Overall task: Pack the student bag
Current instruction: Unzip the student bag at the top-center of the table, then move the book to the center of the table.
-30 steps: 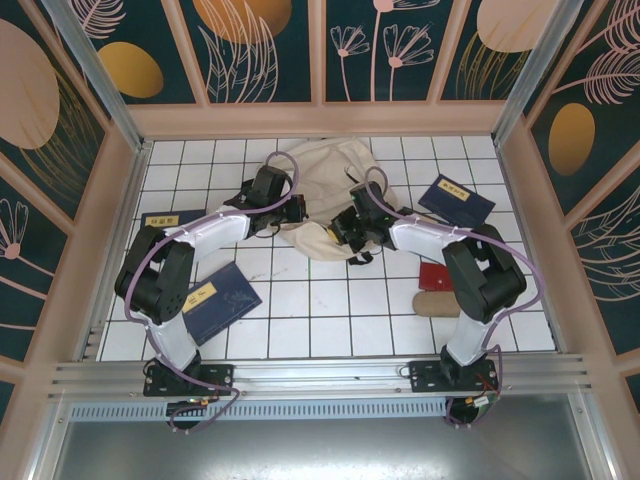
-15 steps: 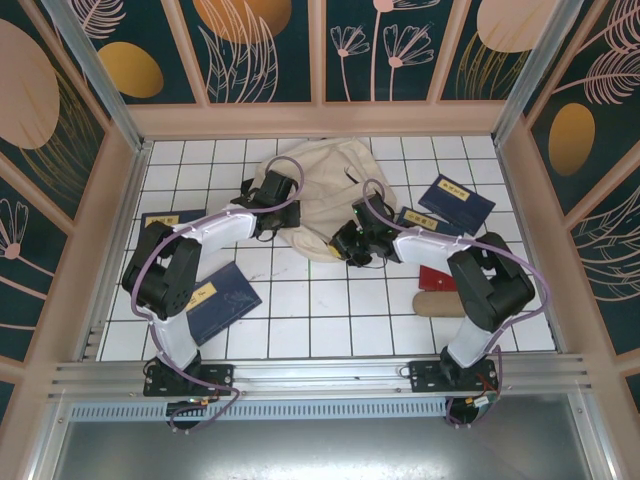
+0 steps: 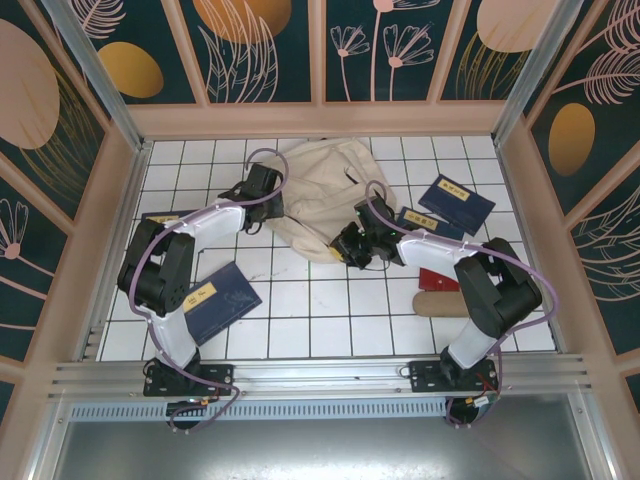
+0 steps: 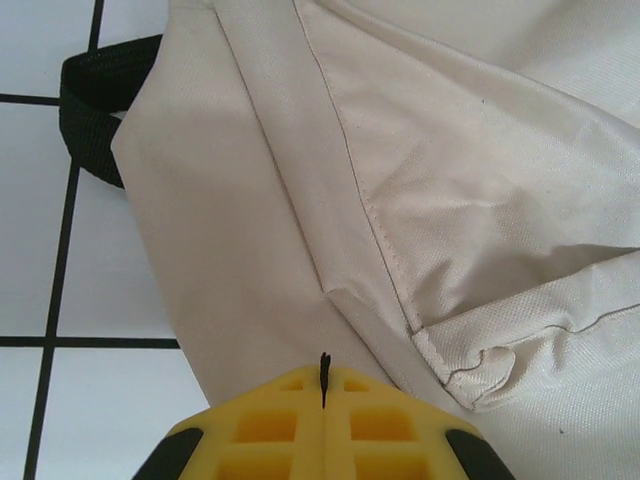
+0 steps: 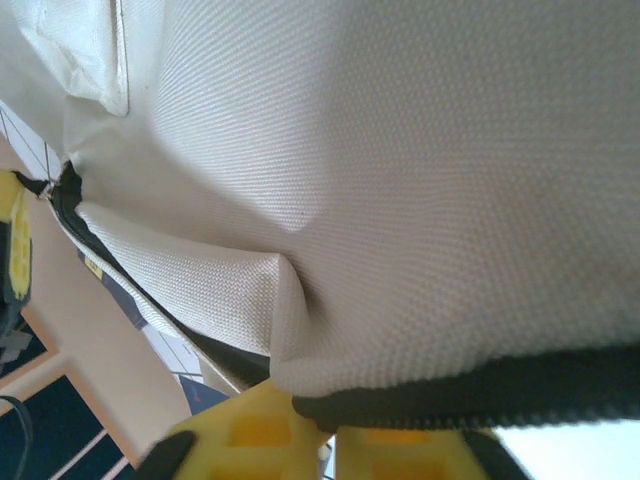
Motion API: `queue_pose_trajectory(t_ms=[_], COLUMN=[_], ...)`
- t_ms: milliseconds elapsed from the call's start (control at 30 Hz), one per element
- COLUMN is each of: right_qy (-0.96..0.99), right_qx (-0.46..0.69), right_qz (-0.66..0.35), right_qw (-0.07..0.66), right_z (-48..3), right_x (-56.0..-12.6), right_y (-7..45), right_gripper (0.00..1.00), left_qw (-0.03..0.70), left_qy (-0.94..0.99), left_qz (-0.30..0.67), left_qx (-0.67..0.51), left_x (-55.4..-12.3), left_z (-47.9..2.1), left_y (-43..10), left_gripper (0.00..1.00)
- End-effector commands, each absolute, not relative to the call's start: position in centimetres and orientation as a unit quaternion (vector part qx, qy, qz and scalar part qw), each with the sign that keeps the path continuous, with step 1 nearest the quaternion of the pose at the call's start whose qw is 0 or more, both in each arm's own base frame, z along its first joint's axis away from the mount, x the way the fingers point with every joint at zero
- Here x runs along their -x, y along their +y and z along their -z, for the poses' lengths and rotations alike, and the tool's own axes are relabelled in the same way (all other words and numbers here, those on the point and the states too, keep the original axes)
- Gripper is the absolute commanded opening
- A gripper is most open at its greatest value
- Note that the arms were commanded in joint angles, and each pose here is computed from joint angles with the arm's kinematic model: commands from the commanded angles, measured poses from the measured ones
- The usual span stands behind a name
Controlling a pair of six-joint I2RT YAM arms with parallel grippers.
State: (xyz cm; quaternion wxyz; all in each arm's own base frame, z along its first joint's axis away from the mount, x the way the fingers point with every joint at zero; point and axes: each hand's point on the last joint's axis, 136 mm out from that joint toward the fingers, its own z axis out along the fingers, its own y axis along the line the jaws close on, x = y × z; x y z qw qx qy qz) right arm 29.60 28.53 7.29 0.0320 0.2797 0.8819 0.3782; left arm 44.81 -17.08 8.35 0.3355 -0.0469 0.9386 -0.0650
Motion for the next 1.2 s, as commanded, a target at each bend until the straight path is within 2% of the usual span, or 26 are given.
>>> queue_pose_trajectory(t_ms=[0,67,100,267,300,433,533,700,833,967,1167], right_qy=[0.901,0.901,0.903,0.912,0.913,0.918,0.925,0.910,0.901,0.888,0.894], right_qx=[-0.249,-0.214,-0.198,-0.147,-0.144,-0.159,-0.175,-0.269,-0.338,-0.393,-0.403], right_qz=[-0.355,-0.374,-0.375,-0.330,-0.315,-0.235,-0.179,-0.099,-0.047,0.009,-0.010], right_qw=[0.016,0.051,0.069,0.196,0.217,0.278,0.286,0.299,0.266,0.239,0.194], right_z=[-7.0,-9.1,-10.2,-15.4,-16.0,-16.0,-14.3,-12.1,-9.0,-6.3,-3.1], right_x=[-27.8,-28.9,-29.5,-33.1,-33.5,-35.7,-36.7,-37.0,-35.5,-33.6,-32.8], right_y=[28.0,28.6,28.6,25.0,23.8,17.3,12.5,3.2,-2.8,-7.3,-8.1], right_gripper=[0.27,0.44,0.48,0.56,0.57,0.60,0.61,0.63,0.66,0.74,0.75], left_qw=[0.391,0.395,0.396,0.407,0.408,0.409,0.406,0.405,0.407,0.404,0.403], left_qy=[0.915,0.913,0.912,0.905,0.904,0.902,0.901,0.892,0.882,0.874,0.869], left_qz=[0.014,0.015,0.011,0.012,0.017,0.048,0.095,0.180,0.228,0.262,0.281], left_qx=[0.097,0.099,0.104,0.126,0.127,0.130,0.120,0.087,0.067,0.060,0.053], left_x=[-48.2,-48.4,-48.5,-49.2,-49.2,-48.9,-48.3,-46.3,-44.5,-43.5,-43.2], left_z=[-10.6,-10.8,-11.0,-12.4,-12.8,-14.2,-15.5,-18.5,-19.9,-20.7,-21.3], left_y=[-13.0,-12.9,-12.6,-10.8,-10.7,-11.3,-12.7,-15.2,-16.3,-17.3,-18.3], left_gripper=[0.00,0.00,0.00,0.00,0.05,0.38,0.57,0.70,0.77,0.79,0.81])
